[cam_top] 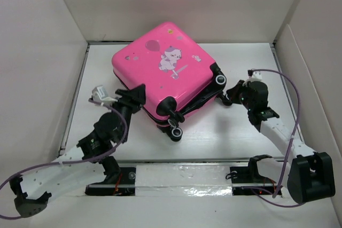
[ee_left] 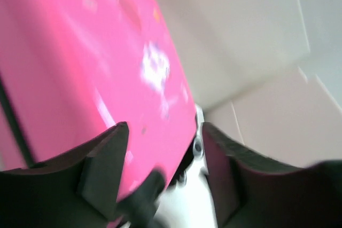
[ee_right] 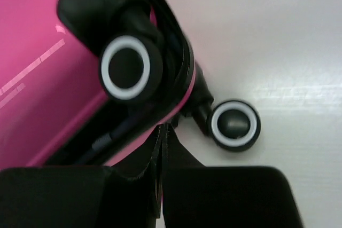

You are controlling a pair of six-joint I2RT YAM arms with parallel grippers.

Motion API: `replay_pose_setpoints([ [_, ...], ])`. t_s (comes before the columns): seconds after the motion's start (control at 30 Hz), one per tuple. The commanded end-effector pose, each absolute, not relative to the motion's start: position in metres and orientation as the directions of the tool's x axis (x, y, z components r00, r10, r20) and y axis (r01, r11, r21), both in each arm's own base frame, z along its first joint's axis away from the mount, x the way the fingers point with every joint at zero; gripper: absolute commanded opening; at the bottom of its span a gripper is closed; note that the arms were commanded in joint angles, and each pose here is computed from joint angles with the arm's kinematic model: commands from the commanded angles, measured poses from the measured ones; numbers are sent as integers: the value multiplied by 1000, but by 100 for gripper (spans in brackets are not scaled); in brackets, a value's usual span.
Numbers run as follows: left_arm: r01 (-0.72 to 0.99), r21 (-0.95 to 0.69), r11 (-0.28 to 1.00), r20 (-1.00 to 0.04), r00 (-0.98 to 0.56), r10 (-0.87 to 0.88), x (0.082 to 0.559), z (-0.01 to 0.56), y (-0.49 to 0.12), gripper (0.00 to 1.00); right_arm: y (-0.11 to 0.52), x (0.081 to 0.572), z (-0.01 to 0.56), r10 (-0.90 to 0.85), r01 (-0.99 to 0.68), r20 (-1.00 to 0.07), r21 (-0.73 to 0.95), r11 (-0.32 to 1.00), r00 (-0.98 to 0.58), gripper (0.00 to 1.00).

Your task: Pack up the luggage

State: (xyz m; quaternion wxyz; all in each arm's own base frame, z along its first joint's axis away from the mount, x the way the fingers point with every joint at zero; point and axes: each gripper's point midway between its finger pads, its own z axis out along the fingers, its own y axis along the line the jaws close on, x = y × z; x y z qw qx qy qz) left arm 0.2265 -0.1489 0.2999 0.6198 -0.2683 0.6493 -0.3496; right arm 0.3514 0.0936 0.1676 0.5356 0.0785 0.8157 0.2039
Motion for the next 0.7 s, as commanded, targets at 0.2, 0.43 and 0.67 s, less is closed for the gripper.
replay_pose_setpoints([
  [0.2, 99, -720, 687, -687, 35, -725, 406, 420, -130, 60, 141, 328, 169, 307, -230, -858, 424, 876, -411, 0],
  [0.43, -136, -589, 797, -784, -144, -604, 558, 380, -53, 60, 150, 308, 164, 271, -254, -868, 397, 882, -417, 0],
  [0.67, -183, -557, 810, -728, -363, -582, 635, 275, -17, 60, 144, 300, 150, 255, -215, -867, 372, 903, -427, 0],
])
